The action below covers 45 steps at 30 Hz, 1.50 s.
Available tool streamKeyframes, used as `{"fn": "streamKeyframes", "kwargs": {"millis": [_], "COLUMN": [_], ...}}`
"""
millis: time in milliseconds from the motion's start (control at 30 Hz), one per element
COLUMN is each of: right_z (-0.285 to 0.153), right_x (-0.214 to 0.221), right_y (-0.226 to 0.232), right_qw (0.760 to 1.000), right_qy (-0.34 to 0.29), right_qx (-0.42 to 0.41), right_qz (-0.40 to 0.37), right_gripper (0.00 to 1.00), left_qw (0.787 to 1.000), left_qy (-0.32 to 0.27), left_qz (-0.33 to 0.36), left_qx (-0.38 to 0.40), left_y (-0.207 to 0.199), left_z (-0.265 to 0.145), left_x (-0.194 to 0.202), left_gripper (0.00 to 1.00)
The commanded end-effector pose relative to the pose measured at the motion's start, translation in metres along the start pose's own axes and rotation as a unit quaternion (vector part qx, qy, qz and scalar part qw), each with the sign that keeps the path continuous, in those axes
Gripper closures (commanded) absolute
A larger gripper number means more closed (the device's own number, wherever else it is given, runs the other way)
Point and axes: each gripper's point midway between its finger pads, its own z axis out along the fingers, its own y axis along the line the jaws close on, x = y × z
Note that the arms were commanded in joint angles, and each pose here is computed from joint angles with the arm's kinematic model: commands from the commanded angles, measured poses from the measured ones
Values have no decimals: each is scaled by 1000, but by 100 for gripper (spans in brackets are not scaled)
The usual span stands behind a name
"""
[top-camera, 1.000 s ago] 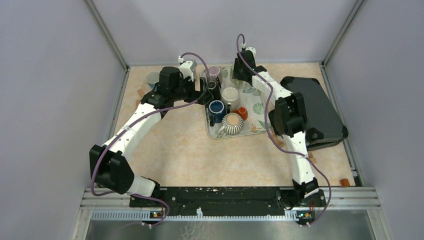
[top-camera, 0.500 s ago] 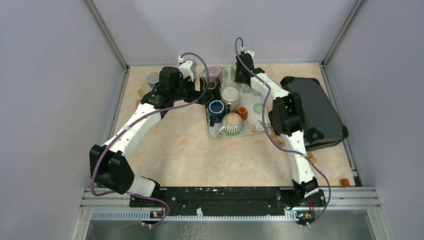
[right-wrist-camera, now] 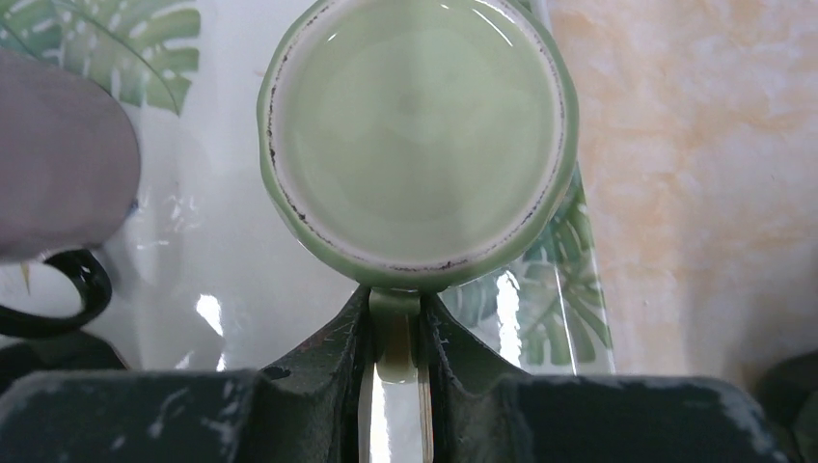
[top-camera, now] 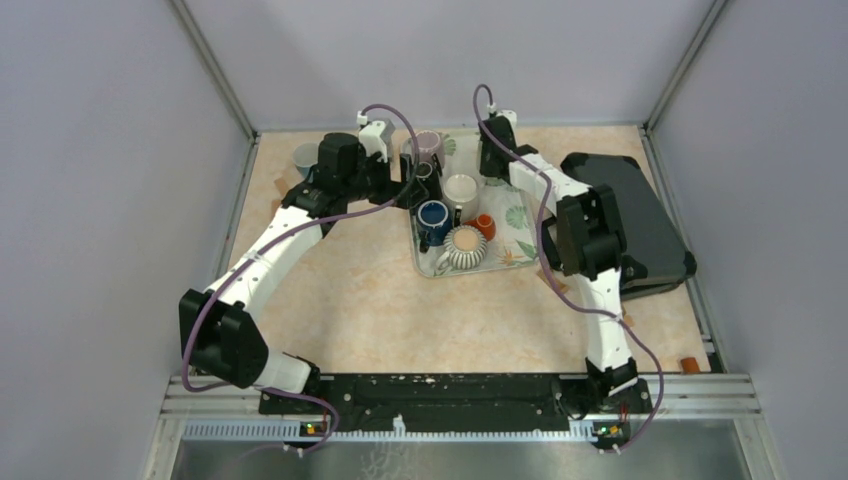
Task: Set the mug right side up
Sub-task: Turn over the cup on the tray.
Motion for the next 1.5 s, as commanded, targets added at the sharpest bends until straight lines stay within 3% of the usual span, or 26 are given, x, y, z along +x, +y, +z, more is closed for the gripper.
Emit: {"fn": "streamKeyframes", "kwargs": {"millis": [0, 67, 367, 600, 900, 1467], "right_z": [-34, -39, -53, -49, -47, -36], "right_x": [-10, 0, 21, 14, 2, 7], "right_y": [-11, -15, -25, -24, -25, -25], "right_qw": [1000, 1000, 999, 1000, 1000, 999], "right_qy": [-6, 6, 29, 28, 19, 40], "right_qx": [-2, -4, -12, -10, -2, 10], "right_qz": [-5, -5, -7, -2, 7, 5], "right_gripper": [100, 100, 68, 59, 60, 73], "left_qw": [999, 999, 999, 999, 999, 999], "left_qy": [-30, -31, -29, -28, -27, -29], "left_qz": [11, 12, 10, 9, 7, 6], "left_qx": [19, 19, 21, 21, 19, 22], "left_y": [-10, -10, -10, -9, -8, -8], "left_z": [-9, -8, -7, -6, -5, -7], "left_x": [-15, -15, -14, -13, -12, -14], "left_gripper": [2, 2, 2, 2, 2, 2]}}
